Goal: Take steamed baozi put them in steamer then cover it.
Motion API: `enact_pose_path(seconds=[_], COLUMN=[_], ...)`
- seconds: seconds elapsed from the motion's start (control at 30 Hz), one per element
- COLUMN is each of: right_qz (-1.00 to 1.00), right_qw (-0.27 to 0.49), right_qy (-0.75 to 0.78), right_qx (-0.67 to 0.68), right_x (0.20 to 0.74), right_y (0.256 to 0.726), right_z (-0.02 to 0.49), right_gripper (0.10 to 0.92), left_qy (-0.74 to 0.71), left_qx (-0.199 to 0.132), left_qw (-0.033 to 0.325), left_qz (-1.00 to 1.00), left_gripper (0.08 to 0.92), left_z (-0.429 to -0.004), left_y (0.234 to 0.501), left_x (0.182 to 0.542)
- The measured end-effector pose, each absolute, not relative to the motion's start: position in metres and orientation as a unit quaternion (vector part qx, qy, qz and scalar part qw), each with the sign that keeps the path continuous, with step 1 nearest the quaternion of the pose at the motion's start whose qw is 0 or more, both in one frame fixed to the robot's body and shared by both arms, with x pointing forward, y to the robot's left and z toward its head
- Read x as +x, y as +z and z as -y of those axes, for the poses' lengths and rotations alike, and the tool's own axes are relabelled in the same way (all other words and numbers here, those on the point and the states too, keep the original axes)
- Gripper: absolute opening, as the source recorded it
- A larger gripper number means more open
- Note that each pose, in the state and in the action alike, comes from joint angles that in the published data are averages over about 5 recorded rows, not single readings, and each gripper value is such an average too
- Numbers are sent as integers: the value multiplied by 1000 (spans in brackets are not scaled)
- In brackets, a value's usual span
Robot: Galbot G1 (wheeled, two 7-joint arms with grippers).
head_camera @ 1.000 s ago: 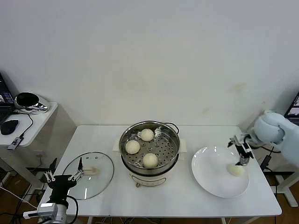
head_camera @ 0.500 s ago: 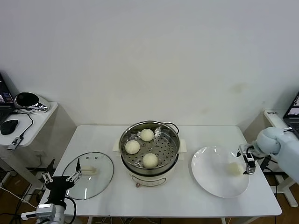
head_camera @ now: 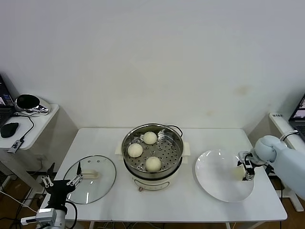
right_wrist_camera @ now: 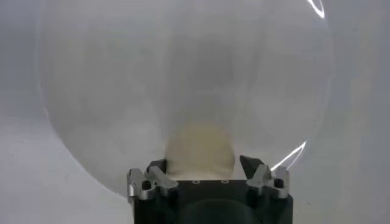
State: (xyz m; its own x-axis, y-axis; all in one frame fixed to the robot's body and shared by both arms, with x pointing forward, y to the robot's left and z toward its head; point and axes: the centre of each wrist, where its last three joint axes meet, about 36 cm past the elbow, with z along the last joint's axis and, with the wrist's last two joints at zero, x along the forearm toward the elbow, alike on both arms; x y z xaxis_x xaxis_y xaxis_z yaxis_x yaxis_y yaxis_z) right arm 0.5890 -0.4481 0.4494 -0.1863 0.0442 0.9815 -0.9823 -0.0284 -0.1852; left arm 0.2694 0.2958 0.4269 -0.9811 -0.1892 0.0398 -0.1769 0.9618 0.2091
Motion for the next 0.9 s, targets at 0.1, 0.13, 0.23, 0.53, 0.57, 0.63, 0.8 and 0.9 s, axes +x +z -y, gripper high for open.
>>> enact_pose_path(seconds=[0.1,0.13,0.23,0.53,0.57,0.63,0.8,0.9], right_qz=[528,528,529,530,531,535,547,555], right_qw=[456,455,453,444,441,432,395,369], right_qy=[561,561,562,565,566,568,573,576], right_qx=[446,446,446,450,451,454,465,474], right_x=[590,591,592,600,602,605,615,620], right_y=[452,453,460,502,511,529,583,617], right_z=[447,447,446,437,434,426,392,364], right_gripper=[642,631,604,587,588,592,601,606], left_qy=[-103,-103,-102,-103,-103,-102,-100,-99], left_qx=[92,93,93,91,90,89,85,83], left_qw=[29,29,29,28,28,28,29,29], left_qz=[990,990,990,990,990,990,991,991], left_gripper=[823,823,823,823,823,823,823,823], left_z=[-296,-296,-295,-295,-295,-295,-292,-291], left_y=[427,427,427,428,427,427,424,423], left_x=[269,269,269,271,271,272,275,277])
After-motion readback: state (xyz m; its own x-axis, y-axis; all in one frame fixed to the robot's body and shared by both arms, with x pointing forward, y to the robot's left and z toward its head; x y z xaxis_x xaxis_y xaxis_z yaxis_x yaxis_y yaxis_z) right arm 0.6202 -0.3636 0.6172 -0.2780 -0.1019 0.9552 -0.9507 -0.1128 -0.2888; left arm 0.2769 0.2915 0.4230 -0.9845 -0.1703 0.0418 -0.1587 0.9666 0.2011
